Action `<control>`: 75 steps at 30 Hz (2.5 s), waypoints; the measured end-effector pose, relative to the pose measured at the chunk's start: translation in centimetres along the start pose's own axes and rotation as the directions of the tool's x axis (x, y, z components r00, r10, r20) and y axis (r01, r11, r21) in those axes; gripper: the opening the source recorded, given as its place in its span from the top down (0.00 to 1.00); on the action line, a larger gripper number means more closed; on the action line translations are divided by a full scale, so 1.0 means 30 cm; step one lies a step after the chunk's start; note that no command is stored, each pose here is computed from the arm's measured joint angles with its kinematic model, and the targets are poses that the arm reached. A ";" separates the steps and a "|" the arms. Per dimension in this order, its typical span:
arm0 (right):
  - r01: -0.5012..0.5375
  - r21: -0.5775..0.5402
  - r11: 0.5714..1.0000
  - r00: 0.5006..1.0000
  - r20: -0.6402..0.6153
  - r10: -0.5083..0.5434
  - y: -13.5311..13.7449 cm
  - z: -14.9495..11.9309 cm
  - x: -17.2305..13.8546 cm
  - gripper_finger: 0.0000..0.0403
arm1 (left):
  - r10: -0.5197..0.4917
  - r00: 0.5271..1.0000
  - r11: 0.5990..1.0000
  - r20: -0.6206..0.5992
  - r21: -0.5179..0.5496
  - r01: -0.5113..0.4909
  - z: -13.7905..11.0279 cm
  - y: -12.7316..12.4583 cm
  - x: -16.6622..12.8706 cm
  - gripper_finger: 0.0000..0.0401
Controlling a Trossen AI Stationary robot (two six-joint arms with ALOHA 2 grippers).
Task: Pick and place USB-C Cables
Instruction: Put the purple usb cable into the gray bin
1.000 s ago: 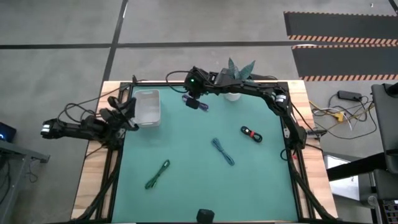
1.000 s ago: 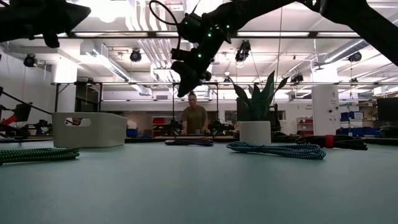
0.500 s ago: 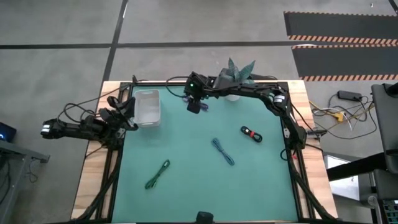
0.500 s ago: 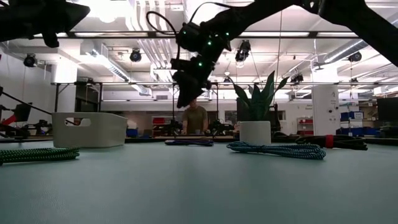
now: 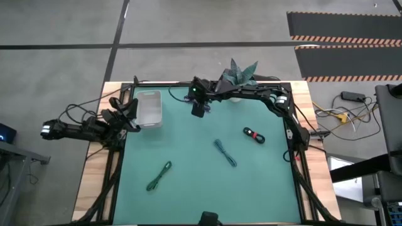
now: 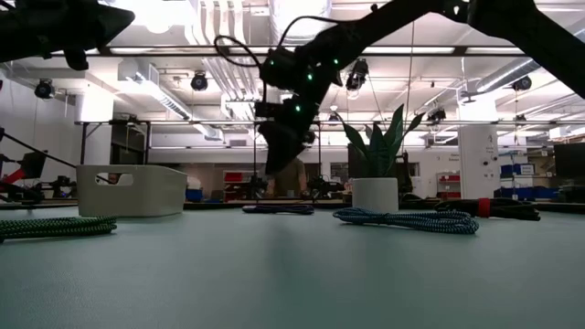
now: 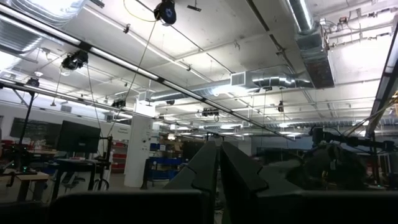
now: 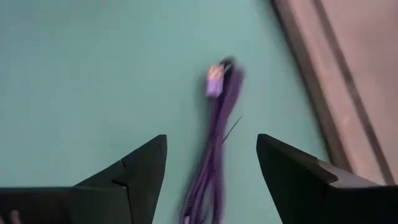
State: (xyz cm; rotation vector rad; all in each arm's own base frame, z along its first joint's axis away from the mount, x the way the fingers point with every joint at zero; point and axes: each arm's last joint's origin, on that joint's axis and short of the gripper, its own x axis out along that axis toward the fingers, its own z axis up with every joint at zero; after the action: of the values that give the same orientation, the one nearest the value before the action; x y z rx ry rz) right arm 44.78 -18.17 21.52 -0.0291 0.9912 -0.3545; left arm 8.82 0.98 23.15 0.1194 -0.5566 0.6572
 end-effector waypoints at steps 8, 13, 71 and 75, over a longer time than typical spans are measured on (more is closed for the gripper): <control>-0.002 0.062 0.998 0.993 0.119 -0.005 -0.048 0.102 -0.100 0.43 | 0.001 1.000 1.000 0.002 -0.001 -0.001 0.001 0.000 0.000 0.99; -0.040 0.078 0.996 0.995 0.090 0.033 -0.035 0.076 -0.073 0.43 | 0.000 1.000 1.000 0.001 -0.001 0.000 0.001 0.000 0.000 0.99; -0.153 0.065 0.986 0.962 -0.217 0.164 -0.056 -0.067 0.232 0.95 | 0.009 1.000 1.000 0.029 -0.021 -0.008 0.013 0.009 -0.004 0.99; -0.145 0.043 0.988 0.975 -0.163 0.151 -0.067 -0.028 0.210 0.94 | 0.009 1.000 1.000 0.029 -0.021 -0.008 0.013 0.009 -0.004 0.99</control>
State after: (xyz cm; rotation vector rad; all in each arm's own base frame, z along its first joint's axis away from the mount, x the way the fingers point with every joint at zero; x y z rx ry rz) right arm 46.64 -21.88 16.31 0.1039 1.1449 -0.2379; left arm 8.40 1.01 23.41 0.1072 -0.5925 0.6584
